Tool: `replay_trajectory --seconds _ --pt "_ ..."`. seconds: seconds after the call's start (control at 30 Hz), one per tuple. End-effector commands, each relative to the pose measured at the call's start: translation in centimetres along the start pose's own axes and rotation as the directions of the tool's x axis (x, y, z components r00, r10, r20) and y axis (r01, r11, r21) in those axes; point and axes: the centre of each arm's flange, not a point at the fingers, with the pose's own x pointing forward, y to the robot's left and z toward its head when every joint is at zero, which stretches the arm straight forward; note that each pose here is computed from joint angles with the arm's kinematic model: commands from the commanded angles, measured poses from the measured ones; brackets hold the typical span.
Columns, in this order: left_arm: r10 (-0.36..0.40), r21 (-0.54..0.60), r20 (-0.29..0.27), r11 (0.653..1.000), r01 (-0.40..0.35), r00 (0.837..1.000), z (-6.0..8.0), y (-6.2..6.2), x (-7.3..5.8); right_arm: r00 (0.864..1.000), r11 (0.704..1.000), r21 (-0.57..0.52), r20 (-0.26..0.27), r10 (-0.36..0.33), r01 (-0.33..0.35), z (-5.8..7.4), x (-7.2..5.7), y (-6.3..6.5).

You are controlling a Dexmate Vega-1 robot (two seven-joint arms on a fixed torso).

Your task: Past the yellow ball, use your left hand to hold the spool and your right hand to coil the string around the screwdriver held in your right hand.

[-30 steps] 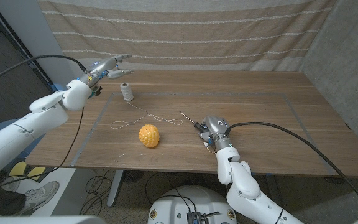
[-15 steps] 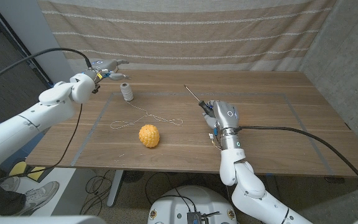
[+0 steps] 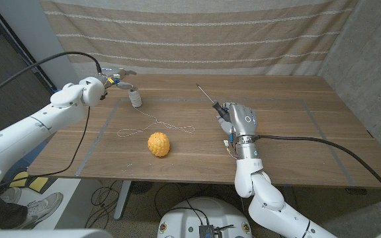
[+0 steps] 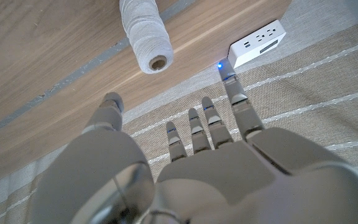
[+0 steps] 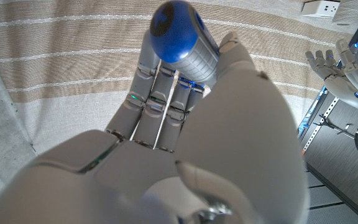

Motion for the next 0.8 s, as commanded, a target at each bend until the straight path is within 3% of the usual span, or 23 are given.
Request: replay_trajectory --seconds 0.03,0.2,0.8 --pt "-0.061 0.056 -0.015 0.997 0.062 0.998 0.6 -1.1 1.3 1.000 1.000 0.010 0.014 -0.006 0.006 0.2 0.0 -0.2" --pt "-0.028 0.049 0.015 0.998 0.027 1.000 0.7 -1.7 1.7 1.000 1.000 0.006 0.006 0.001 -0.001 0.2 0.0 -0.2" --pt "-0.113 0.118 -0.037 0.986 0.117 0.993 0.9 -3.7 3.7 1.000 1.000 0.013 0.006 0.025 -0.025 0.0 0.5 0.0"
